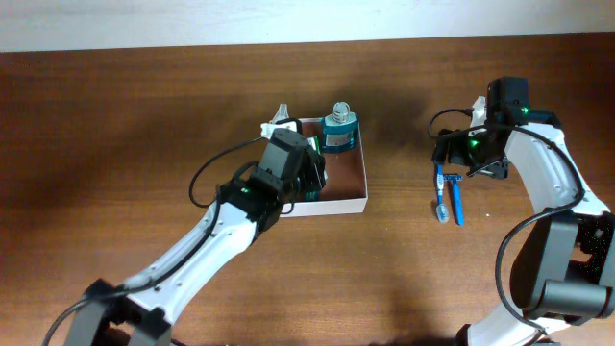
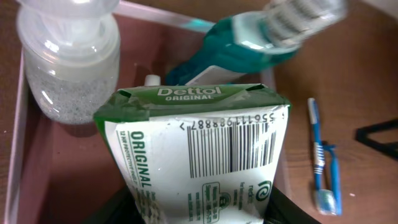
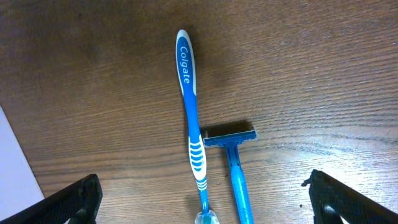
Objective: Pack container
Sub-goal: 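Carry the Dettol bar right and lower it into the box, then open the left gripper and withdraw it left out of the box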
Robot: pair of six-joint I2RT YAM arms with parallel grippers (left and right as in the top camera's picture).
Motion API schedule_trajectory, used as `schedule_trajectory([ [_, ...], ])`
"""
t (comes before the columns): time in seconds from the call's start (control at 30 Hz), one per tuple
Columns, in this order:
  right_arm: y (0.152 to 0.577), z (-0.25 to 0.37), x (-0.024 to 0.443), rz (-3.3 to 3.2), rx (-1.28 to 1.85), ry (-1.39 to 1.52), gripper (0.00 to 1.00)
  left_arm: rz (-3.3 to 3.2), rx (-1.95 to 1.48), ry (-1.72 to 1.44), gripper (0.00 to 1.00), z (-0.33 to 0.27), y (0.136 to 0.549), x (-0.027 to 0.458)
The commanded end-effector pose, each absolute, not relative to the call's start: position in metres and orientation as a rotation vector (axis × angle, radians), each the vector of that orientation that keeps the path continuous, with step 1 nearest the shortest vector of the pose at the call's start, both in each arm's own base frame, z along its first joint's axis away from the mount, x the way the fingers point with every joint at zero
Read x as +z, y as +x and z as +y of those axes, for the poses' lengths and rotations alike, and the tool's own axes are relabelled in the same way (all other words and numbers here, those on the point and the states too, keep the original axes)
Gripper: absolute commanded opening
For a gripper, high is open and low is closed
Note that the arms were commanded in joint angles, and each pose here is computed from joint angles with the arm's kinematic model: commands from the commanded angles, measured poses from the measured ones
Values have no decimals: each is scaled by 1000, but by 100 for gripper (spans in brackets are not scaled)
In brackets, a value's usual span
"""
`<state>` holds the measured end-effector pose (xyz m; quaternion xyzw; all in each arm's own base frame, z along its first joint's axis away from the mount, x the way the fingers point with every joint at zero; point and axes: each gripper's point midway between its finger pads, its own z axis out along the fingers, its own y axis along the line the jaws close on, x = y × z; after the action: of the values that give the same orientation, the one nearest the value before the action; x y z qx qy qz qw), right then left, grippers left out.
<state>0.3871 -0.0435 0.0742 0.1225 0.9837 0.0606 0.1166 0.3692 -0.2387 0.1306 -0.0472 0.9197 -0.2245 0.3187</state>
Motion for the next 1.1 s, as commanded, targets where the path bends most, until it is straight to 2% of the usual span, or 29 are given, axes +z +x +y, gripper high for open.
schedule_trajectory([
  [0.0, 391, -46, 86, 2849, 164, 342, 99, 2419, -570, -107, 20, -242, 376, 126],
  [0.33, 391, -46, 86, 2849, 164, 342, 99, 2478, -528, -110, 21, -242, 376, 98],
  [0.4, 391, -46, 86, 2849, 164, 342, 99, 2480, -526, -110, 34, -242, 376, 97],
  [0.5, 391, -46, 86, 2849, 164, 342, 99, 2479, -527, -110, 46, -242, 376, 97],
  [0.63, 391, -46, 86, 2849, 164, 342, 99, 2479, -527, -109, 56, -242, 376, 97],
  [1.07, 391, -46, 86, 2849, 164, 342, 99, 2466, -541, -106, 56, -245, 378, 100],
])
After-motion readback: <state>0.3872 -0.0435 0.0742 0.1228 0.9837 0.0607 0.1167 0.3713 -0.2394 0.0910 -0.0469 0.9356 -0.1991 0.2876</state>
